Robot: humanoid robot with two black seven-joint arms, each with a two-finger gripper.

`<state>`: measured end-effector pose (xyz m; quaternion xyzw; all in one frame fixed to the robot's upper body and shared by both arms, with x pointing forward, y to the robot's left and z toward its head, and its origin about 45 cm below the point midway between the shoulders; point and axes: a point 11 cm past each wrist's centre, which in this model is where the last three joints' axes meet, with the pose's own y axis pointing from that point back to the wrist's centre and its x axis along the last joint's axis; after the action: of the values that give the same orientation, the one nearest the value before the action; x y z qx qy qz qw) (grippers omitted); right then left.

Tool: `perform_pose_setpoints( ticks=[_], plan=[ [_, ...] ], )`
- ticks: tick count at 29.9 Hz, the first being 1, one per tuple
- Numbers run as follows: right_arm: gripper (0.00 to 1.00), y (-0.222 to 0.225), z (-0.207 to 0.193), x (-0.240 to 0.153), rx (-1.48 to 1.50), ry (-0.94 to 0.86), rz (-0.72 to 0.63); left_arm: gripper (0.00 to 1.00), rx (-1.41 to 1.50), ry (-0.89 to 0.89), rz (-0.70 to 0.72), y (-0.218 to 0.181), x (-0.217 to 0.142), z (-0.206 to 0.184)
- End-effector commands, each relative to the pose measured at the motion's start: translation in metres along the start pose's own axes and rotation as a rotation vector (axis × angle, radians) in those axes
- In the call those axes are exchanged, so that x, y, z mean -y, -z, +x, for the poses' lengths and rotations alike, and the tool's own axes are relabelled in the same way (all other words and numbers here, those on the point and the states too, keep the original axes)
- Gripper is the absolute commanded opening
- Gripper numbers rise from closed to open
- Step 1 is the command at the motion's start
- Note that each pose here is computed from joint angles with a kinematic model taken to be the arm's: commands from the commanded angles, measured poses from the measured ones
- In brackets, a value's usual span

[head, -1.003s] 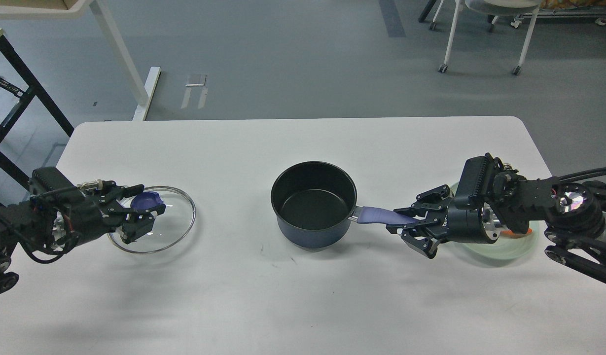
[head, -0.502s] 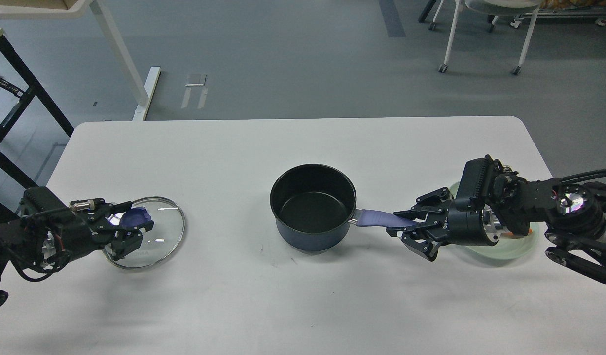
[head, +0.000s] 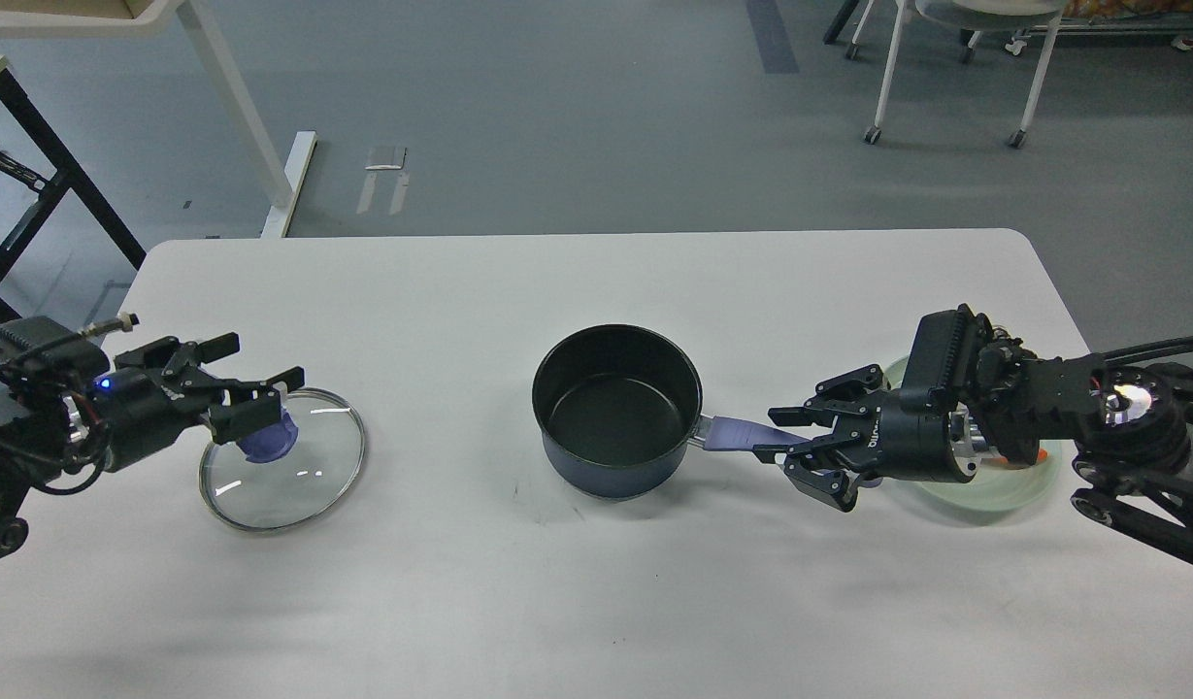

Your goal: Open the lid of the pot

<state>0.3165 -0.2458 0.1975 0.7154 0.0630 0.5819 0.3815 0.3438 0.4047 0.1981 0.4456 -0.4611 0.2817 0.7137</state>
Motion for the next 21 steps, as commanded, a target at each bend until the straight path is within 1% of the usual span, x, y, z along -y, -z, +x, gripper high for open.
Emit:
perform_pose_setpoints(
  ticks=[1, 5, 6, 10, 12, 15, 18, 21],
  plan=[
    [0.96, -0.007, 0.021, -0.005, 0.118, -0.109, -0.013, 0.99, -0.172, -0.145, 0.051, 0.005, 0.011, 0.041],
    [0.97, -0.022, 0.056, -0.019, 0.266, -0.273, -0.035, 0.99, -0.306, -0.24, 0.086, 0.009, 0.015, 0.063],
    [0.98, -0.028, 0.07, -0.025, 0.316, -0.337, -0.04, 0.99, -0.352, -0.265, 0.087, 0.008, 0.018, 0.068],
    [0.98, -0.069, 0.111, -0.057, 0.474, -0.574, -0.106, 0.99, -0.58, -0.378, 0.109, 0.007, 0.029, 0.086],
    [0.98, -0.09, 0.125, -0.079, 0.58, -0.706, -0.137, 0.99, -0.662, -0.441, 0.123, 0.01, 0.034, 0.095],
    [0.98, -0.121, 0.128, -0.102, 0.774, -0.868, -0.17, 0.99, -0.757, -0.515, 0.133, 0.013, 0.048, 0.104],
    [0.99, -0.143, 0.125, -0.114, 0.905, -0.977, -0.194, 0.99, -0.865, -0.606, 0.151, 0.02, 0.06, 0.116],
    [1.0, -0.165, 0.119, -0.129, 1.011, -1.106, -0.236, 0.99, -1.028, -0.68, 0.139, 0.02, 0.07, 0.125]
  ],
)
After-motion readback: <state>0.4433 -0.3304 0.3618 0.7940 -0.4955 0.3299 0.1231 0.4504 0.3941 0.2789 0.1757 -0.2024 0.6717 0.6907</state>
